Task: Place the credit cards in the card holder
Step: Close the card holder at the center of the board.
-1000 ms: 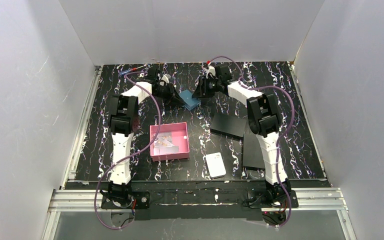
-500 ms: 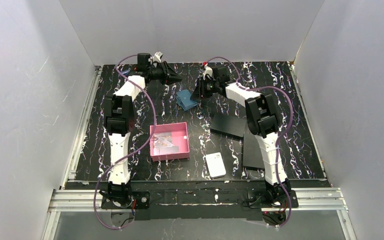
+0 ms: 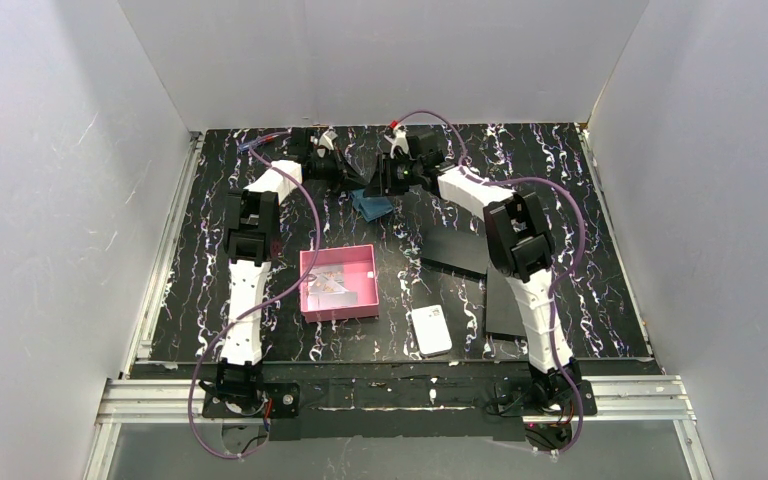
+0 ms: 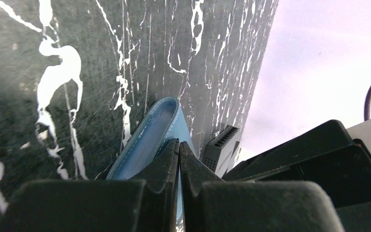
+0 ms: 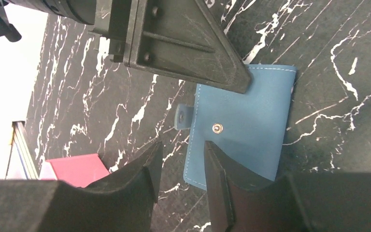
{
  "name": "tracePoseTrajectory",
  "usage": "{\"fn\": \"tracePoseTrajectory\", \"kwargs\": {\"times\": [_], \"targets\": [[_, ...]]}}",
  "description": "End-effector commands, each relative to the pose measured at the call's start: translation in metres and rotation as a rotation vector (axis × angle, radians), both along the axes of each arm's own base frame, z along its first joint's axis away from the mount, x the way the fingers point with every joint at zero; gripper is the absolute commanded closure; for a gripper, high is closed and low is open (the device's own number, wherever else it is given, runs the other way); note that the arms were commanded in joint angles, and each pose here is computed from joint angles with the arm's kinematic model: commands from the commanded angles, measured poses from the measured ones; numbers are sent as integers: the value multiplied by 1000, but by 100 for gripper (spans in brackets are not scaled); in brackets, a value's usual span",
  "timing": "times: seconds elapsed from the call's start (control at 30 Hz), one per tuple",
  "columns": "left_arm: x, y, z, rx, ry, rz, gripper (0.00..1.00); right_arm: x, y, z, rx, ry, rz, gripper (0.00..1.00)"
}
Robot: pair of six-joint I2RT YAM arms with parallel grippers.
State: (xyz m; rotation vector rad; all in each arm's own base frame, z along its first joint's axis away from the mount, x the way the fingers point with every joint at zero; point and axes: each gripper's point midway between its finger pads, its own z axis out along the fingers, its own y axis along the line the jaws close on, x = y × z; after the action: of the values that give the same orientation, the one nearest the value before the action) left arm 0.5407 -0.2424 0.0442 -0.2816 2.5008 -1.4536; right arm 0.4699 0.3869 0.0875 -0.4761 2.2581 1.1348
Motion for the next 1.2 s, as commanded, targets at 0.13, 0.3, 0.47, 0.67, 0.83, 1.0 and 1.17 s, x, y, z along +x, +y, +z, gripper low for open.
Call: {"fn": "tracePoseTrajectory", "kwargs": {"times": [0.13, 0.3, 0.47, 0.67, 0.83, 1.0, 1.17], "targets": [[-7, 9, 4, 65, -32, -17, 100, 19, 23, 42, 89, -46, -37, 59], [-11, 11, -3, 75, -23, -16, 100, 18, 32, 32, 83, -26, -32, 63], [-11, 11, -5, 79, -21, -17, 100, 13, 38, 24, 67, -15, -10, 62], [-13, 12, -6, 81, -16, -19, 100, 11, 43, 15, 39, -10, 0, 63], [-14, 11, -5, 82, -19, -21, 100, 11, 42, 14, 30, -13, -7, 73], [-13, 12, -5, 89, -24, -22, 100, 11, 40, 9, 6, -5, -12, 92], [-14, 13, -8, 97, -20, -24, 100, 12, 37, 10, -15, -14, -16, 99]]}}
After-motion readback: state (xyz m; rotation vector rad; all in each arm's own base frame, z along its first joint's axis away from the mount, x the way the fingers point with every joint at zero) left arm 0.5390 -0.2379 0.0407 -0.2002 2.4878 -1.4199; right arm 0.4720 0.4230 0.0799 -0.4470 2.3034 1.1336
